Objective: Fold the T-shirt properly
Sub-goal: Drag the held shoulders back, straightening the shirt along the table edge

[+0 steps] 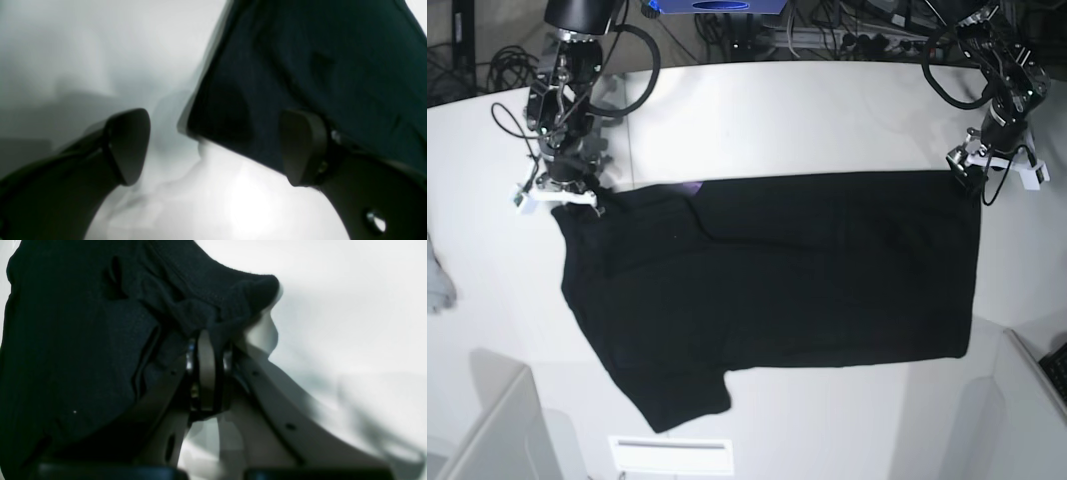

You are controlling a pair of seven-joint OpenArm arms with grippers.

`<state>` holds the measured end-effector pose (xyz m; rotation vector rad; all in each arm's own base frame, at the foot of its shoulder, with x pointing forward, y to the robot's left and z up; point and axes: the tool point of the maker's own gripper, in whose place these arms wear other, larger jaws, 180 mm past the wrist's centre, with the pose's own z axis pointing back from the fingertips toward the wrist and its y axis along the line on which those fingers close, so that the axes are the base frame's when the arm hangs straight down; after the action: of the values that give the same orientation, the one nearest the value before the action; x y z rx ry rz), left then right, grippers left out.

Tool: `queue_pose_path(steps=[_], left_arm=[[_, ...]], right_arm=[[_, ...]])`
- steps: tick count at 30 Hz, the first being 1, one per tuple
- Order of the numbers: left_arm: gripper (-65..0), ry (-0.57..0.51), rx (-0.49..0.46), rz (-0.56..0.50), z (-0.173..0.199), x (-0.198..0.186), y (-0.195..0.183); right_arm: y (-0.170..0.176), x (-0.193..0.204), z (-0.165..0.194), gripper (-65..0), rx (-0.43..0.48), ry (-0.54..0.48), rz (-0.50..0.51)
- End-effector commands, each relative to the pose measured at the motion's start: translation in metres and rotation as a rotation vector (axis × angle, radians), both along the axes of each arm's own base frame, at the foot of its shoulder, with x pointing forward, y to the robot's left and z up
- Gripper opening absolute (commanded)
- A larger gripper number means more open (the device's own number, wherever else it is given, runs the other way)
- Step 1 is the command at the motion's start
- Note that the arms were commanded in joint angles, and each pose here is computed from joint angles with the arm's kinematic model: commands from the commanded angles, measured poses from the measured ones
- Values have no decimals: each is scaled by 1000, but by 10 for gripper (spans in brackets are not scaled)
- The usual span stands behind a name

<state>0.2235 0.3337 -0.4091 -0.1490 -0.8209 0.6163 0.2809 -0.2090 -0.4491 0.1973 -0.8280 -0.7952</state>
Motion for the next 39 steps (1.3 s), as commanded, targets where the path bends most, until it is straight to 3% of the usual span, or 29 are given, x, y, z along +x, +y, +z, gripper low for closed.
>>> queue_pose_path(steps=[1, 10, 15, 23, 27, 35, 39], left_arm=[[-64, -20, 5, -5, 6, 8, 3], [-87, -12, -28, 5, -2, 12, 1], [-296, -7, -32, 8, -5, 10, 1], [-472, 3, -33, 7, -7, 7, 1], [-650, 9, -28, 6, -7, 5, 3], [-650, 20, -4, -2, -4, -4, 5], [-650, 49, 84, -50, 7, -13, 9]], right_arm=[[8, -10, -10, -650, 36, 64, 18], [8, -10, -10, -650, 36, 63, 18], [8, -10, -10, -650, 36, 63, 18], [8, -10, -10, -650, 36, 63, 18], [8, -14, -12, -650, 36, 70, 18], [2, -18, 13, -650, -6, 13, 20], [0, -26, 22, -650, -24, 0, 24]])
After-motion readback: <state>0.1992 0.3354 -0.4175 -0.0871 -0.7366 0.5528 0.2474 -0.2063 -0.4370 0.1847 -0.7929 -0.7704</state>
